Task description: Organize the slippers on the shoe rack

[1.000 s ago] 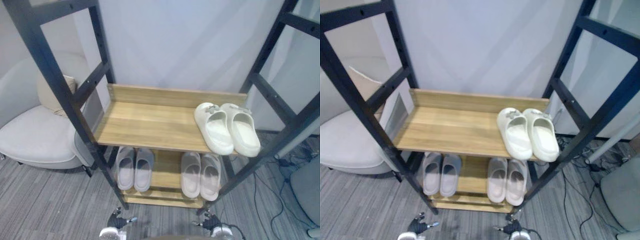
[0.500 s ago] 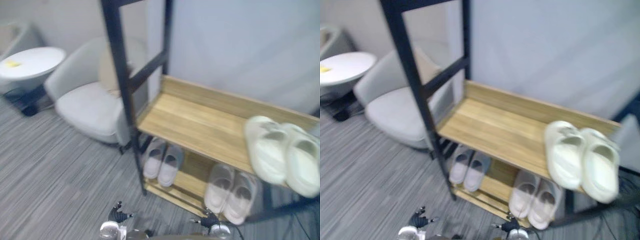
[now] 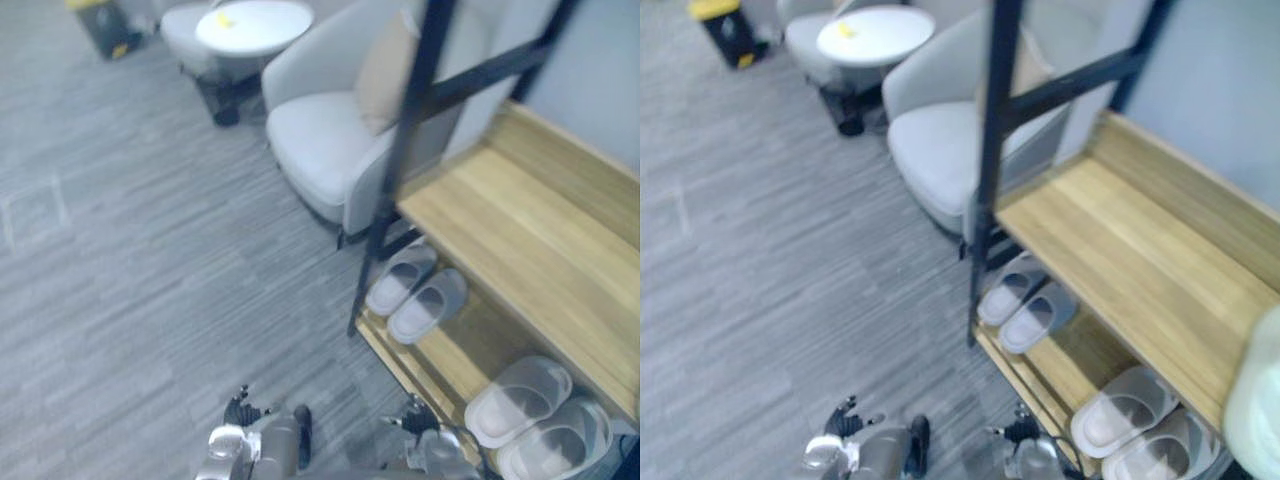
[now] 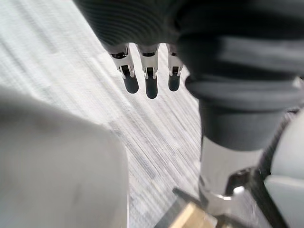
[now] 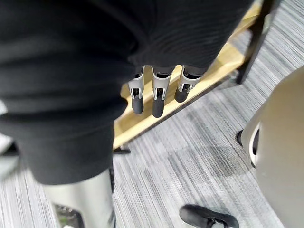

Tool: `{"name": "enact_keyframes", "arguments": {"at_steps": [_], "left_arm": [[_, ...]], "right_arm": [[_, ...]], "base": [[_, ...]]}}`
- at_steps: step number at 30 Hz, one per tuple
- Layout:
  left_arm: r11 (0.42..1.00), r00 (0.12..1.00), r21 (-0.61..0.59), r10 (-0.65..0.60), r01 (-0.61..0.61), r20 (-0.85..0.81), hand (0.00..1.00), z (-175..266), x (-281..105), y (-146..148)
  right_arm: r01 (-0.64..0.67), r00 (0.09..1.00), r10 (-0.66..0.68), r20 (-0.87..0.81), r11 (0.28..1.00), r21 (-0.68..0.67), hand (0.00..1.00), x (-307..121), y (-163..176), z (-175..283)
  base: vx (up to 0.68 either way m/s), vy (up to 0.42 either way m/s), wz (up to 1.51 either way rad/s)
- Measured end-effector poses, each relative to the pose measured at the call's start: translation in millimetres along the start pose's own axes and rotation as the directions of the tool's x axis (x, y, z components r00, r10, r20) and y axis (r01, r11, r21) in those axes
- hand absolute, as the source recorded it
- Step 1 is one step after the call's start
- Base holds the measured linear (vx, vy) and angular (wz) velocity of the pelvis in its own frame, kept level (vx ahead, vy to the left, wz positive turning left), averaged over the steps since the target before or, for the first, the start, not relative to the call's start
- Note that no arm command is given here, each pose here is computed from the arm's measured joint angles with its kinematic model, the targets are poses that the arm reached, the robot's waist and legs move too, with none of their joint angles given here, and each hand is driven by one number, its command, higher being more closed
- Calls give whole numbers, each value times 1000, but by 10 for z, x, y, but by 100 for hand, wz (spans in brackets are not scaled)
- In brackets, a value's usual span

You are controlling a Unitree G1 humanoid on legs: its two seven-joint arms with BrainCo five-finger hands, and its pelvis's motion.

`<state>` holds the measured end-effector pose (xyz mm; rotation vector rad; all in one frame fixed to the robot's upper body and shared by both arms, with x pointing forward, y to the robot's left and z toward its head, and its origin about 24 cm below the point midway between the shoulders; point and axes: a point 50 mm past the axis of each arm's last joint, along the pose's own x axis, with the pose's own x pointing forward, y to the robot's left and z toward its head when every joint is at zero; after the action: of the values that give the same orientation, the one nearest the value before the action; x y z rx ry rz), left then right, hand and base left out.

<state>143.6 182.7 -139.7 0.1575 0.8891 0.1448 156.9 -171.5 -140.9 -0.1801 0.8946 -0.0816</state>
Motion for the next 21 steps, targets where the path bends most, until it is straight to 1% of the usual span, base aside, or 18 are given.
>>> {"name": "enact_keyframes", "arguments": {"at_steps": [1,3,6,8,10,12,16,20,21], "left_arm": [[1000,1000,11,5,-5,2,0,26,22,34],[1000,1000,-3,8,-8,-18,0,-11,21,27],[1000,1000,18,5,-5,-19,0,-22,21,42],[1000,1000,15,-3,3,-25,0,-32,16,8],[1000,999,20,2,-2,-34,0,-62,10,33],[1000,999,24,4,-3,-44,0,-89,3,40],[999,999,37,-8,10,-53,0,-87,12,8],[999,998,32,-12,14,-59,0,-100,6,-12],[1000,998,15,-3,4,-69,0,-133,-4,7]], "right_arm": [[2,1000,-2,10,1000,1,0,17,-1,49],[11,1000,-11,26,1000,10,0,31,-14,106],[-19,1000,18,24,1000,19,0,21,86,105],[-30,999,30,19,999,21,0,15,116,92],[-53,999,53,-8,998,29,0,-28,182,-15],[-62,998,63,-6,998,17,0,-28,189,-15],[-68,998,68,15,998,-4,0,-10,187,50],[-64,998,64,17,998,-6,0,-5,170,60],[-65,998,65,15,998,-6,0,-6,174,53]], "base": [[13,117,103],[65,125,59],[24,178,32],[7,203,38],[78,166,44],[171,82,41],[231,18,79],[361,-117,121],[522,-206,141]]}}
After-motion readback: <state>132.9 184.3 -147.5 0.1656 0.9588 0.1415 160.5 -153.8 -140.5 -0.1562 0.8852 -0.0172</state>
